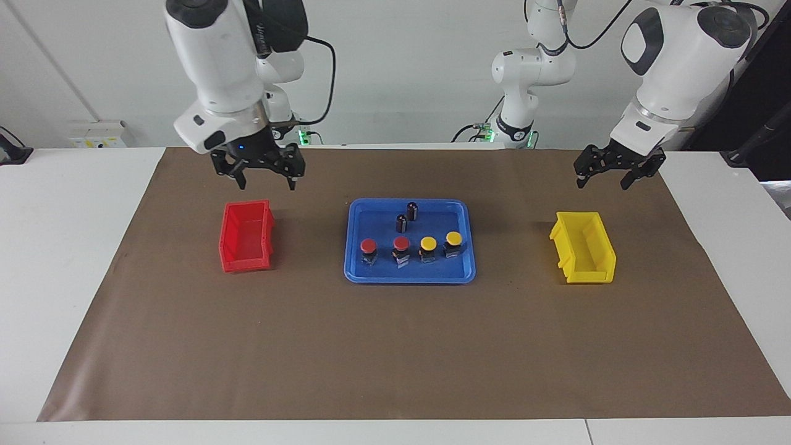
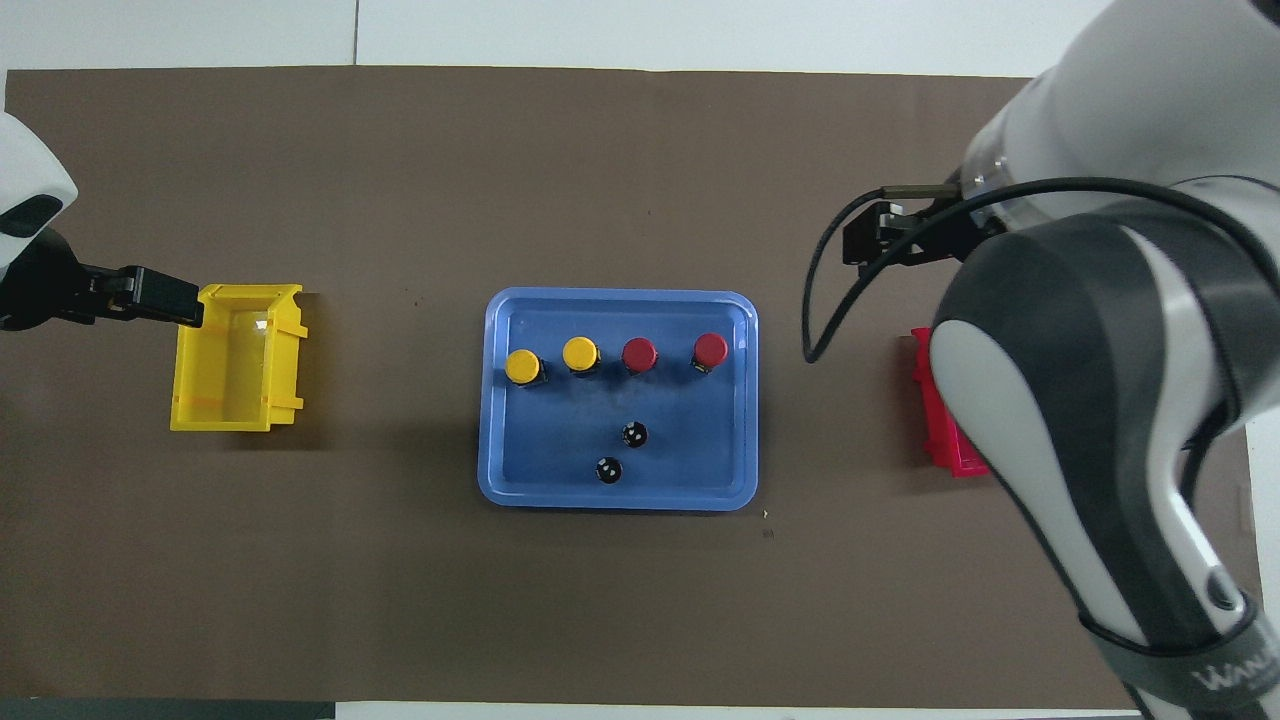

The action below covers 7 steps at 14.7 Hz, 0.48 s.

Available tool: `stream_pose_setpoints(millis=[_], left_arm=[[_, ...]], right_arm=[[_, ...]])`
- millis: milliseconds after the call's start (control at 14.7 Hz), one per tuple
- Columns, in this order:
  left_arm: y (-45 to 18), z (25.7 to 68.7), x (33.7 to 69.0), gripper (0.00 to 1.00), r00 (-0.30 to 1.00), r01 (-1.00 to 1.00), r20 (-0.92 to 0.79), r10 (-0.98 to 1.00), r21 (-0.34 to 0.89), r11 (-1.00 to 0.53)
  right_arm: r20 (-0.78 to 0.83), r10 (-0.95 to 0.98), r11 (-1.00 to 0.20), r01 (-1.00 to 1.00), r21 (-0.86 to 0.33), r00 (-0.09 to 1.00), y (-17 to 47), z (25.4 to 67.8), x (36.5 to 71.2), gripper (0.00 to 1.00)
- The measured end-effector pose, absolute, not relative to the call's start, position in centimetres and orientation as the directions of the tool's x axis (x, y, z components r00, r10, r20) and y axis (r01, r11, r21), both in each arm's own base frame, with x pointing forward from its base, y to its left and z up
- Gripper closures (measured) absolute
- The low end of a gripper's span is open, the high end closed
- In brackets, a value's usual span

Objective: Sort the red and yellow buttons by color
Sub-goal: 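Reach the right gripper over the tray toward the farthest red button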

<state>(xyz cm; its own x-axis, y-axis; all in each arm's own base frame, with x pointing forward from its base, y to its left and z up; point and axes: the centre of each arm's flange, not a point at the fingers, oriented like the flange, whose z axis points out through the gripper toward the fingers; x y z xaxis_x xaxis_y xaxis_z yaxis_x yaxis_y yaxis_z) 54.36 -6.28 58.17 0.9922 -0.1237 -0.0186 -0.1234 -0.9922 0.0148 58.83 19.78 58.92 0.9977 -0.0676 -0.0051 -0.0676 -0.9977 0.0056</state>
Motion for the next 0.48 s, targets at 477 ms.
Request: stream_pose_setpoints(millis=[477], left_arm=[[-5.4,58.2,54.4,0.0,0.996,-0.087,-0.019,-0.088,0.015,-0.996]], right_arm=[[0.054,-0.09,-0.996,-0.089,-0.021,0.994,28.3,45.0,58.0,0.0]])
